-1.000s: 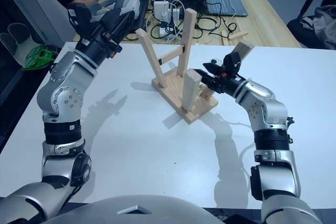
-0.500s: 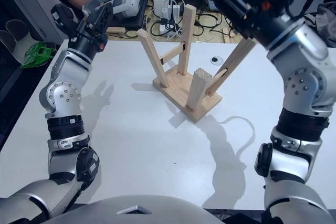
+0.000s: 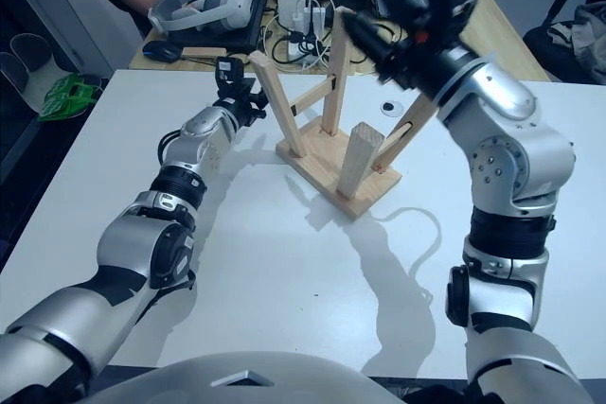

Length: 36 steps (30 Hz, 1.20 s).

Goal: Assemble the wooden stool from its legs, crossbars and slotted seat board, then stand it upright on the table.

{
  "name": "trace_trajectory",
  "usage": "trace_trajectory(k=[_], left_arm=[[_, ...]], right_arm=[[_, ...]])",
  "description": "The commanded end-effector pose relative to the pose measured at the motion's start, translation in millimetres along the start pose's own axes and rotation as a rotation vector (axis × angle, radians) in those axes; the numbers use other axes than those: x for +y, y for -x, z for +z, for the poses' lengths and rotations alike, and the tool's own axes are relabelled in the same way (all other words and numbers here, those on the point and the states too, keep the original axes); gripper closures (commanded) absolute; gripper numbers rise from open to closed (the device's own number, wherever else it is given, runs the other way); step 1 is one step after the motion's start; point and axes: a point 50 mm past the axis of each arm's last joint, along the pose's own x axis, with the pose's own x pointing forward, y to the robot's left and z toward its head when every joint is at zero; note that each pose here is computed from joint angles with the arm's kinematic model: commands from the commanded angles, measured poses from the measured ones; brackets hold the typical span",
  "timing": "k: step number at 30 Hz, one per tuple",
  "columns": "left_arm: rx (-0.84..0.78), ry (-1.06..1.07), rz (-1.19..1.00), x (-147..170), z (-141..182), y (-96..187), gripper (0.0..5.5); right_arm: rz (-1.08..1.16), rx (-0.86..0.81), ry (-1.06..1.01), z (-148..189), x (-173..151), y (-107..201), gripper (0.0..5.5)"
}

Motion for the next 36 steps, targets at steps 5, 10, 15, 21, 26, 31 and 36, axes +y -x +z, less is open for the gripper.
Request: trace_trajectory(k=[5,10,15,21,26,31,36], left_arm=[[-0.018,0.019,-0.244,-3.0,-6.0,9.5,2.88],[-0.010,0.006,-0.406,-17.1,-8.1,28.5,2.88],[0.026,-0.005,-0.488,-42.1,-3.6,61.4,2.88],[0.196,-0.204,-0.116,-20.0,-10.3,87.3,2.88],[0.403,-0.286,0.025,-11.0,-46.9,104.9,3.26],[0.608,-0.231,-0.112,-22.2,-93.6,115.2,4.10],[0.645,-0.199,-0.174,-31.8,-110.9,118.3,4.92]], right_arm=[[-0.553,-0.073,0.070,-7.1,-77.2,49.7,2.23],[-0.900,0.029,0.104,-47.5,-111.2,110.8,2.23],[-0.923,0.198,0.030,-92.3,-112.2,138.9,2.23],[-0.661,0.607,-0.007,-155.6,-82.9,174.8,2.23],[-0.493,0.831,-0.014,-189.3,-57.2,201.1,2.64],[-0.228,0.965,0.051,-209.0,-31.8,211.0,3.61],[-0.080,0.978,0.044,-214.8,-18.2,203.1,4.54]])
